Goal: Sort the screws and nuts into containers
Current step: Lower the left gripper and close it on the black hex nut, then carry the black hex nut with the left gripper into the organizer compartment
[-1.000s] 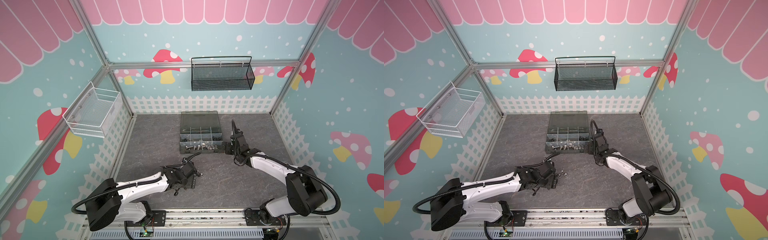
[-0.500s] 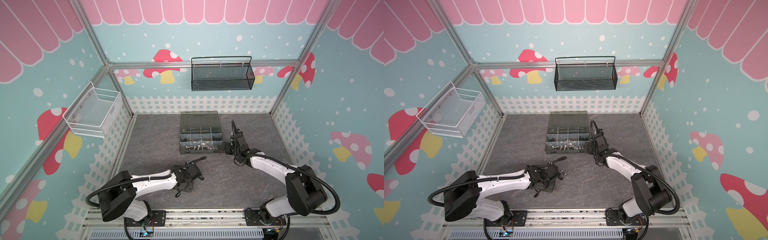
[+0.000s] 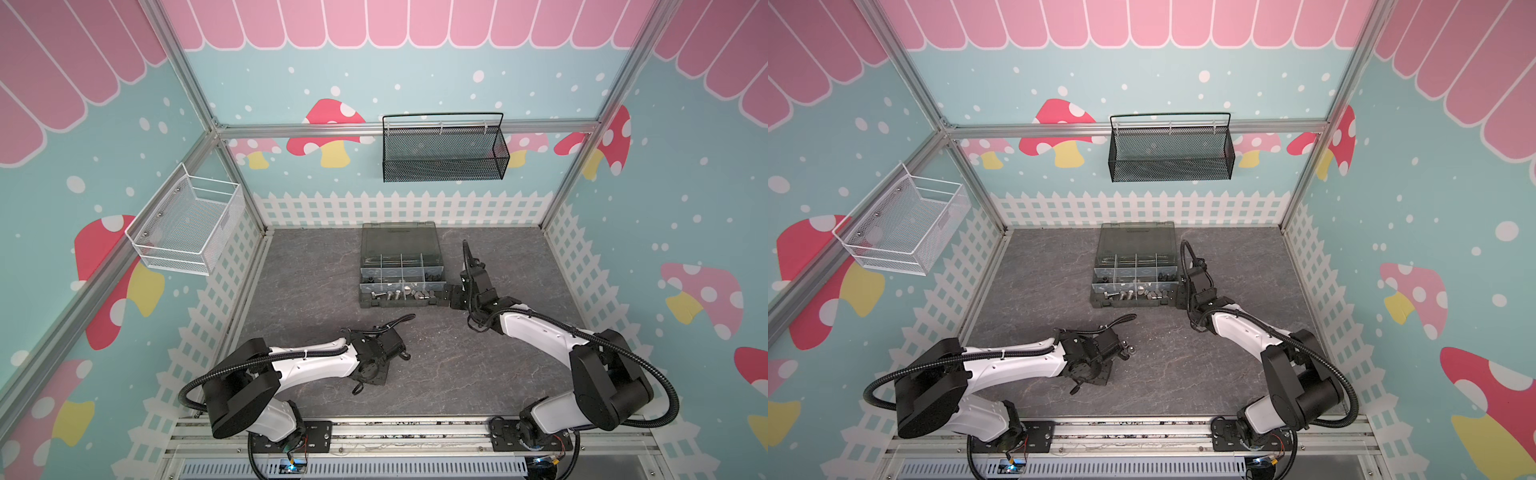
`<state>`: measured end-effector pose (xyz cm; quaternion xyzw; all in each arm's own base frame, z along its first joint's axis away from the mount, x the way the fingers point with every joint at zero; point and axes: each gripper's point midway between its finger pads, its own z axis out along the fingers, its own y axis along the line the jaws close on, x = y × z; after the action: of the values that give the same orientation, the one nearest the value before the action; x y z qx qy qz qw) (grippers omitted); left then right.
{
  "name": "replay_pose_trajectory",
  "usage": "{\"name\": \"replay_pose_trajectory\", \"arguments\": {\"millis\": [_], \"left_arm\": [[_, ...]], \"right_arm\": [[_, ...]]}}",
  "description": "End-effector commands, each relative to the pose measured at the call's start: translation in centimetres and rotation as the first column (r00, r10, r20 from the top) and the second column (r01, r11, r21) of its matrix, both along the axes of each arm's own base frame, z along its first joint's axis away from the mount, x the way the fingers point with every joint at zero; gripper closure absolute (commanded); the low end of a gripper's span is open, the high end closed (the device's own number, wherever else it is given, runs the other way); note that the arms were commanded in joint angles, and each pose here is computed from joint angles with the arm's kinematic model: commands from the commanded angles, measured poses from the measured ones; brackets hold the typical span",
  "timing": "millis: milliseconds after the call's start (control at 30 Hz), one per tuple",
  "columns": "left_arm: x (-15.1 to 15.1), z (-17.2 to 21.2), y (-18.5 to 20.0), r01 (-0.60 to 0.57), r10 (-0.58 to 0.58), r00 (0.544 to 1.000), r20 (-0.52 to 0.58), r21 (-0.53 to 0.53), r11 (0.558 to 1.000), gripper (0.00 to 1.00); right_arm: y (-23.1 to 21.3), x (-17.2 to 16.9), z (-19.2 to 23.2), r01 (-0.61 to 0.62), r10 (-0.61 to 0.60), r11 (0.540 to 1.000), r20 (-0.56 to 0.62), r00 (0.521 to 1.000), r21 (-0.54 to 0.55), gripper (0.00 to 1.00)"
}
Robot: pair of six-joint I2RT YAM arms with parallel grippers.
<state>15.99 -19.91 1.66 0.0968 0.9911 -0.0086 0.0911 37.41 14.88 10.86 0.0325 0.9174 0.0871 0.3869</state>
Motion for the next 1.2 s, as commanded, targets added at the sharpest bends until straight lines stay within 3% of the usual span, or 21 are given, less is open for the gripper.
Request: {"name": "replay_pose_trajectory", "arguments": {"millis": [0, 333, 533, 767, 900, 1033, 1167], "left_arm": [[-0.1, 0.0, -0.1, -0.005, 0.005, 1.000, -0.011, 0.010, 1.000, 0.81], [1.6, 1.6, -1.0, -0.015, 0.015, 0.998, 0.062, -0.011, 1.000, 0.85], [4.9, 4.4, -0.8, -0.054, 0.061, 0.983, 0.171, -0.047, 0.997, 0.86], [9.7, 9.3, 0.5, -0.131, 0.174, 0.927, 0.332, -0.148, 0.980, 0.86], [13.1, 12.2, 2.0, -0.194, 0.277, 0.860, 0.429, -0.226, 0.955, 0.86], [16.2, 14.0, 2.9, -0.201, 0.329, 0.828, 0.453, -0.308, 0.930, 0.86], [19.3, 15.1, 3.9, -0.204, 0.333, 0.813, 0.477, -0.301, 0.931, 0.86]], "right_arm": [[-0.3, -0.1, -0.8, 0.016, -0.016, 1.000, -0.022, 1.000, -0.001, 0.02], [-0.5, -0.3, -0.9, 0.021, -0.022, 1.000, -0.022, 1.000, -0.005, 0.02], [-0.6, -0.5, -1.1, 0.023, -0.023, 1.000, -0.023, 0.999, -0.004, 0.02], [-0.9, -0.7, -0.7, 0.031, -0.031, 1.000, -0.010, 0.999, -0.005, 0.02], [-0.7, -0.7, -0.6, 0.029, -0.029, 1.000, -0.004, 1.000, 0.007, 0.02], [-0.4, -0.7, -0.7, 0.016, -0.016, 1.000, -0.007, 1.000, 0.013, 0.02], [-0.6, -0.7, -0.4, 0.020, -0.020, 1.000, 0.002, 1.000, 0.011, 0.02]]}}
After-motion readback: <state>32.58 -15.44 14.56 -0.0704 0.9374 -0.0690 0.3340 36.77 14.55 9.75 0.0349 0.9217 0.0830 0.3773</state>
